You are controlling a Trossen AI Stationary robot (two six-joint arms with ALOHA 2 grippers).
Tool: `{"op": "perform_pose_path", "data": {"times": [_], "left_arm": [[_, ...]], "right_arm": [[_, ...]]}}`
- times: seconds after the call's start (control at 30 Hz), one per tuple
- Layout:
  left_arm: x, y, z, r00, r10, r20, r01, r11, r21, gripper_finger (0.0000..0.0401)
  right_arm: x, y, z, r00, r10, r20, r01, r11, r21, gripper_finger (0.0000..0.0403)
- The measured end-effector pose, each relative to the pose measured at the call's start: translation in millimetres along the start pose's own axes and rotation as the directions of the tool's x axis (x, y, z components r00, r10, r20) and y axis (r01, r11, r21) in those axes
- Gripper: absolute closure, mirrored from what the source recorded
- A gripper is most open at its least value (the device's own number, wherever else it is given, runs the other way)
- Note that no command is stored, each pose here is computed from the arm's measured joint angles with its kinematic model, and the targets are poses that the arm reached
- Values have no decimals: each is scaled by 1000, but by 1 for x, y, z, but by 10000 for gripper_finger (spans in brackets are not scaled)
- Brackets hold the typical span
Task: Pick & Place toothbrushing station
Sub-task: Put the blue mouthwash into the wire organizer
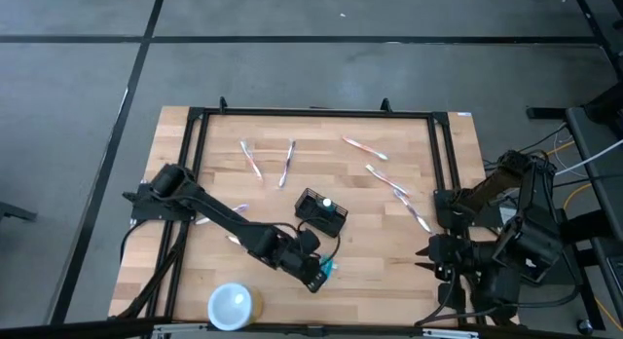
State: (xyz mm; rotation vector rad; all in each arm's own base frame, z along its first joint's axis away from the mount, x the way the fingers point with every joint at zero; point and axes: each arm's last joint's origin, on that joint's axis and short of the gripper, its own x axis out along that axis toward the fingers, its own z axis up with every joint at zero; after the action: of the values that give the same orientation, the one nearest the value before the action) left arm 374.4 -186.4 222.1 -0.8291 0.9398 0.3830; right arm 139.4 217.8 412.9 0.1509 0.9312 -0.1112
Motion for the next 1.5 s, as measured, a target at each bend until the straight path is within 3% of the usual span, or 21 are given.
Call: {"op": "perform_pose_path", "data": {"times": [0.17,0.37,0.6,1.0,1.2,1.5], "left_arm": [[10,0,-9,1000,27,-7,-28,992,-123,171],[19,0,-17,999,34,-16,-37,982,-184,161],[39,-6,-20,998,-49,-46,38,978,-206,162],[65,-11,-26,996,-20,-84,2,978,-208,162],[77,-7,-23,995,45,-94,-66,972,-226,162],[77,-6,-21,993,49,-105,-75,963,-260,164]], "right_arm": [[-3,2,-5,1000,15,-5,-15,999,38,303],[-6,5,-9,1000,29,-7,-28,998,48,303],[-7,5,-10,1000,28,4,-28,999,40,303],[-7,7,-10,999,44,9,-44,998,39,303],[-7,9,-9,998,61,15,-62,997,50,303],[-8,10,-10,997,69,17,-70,997,46,303]]}}
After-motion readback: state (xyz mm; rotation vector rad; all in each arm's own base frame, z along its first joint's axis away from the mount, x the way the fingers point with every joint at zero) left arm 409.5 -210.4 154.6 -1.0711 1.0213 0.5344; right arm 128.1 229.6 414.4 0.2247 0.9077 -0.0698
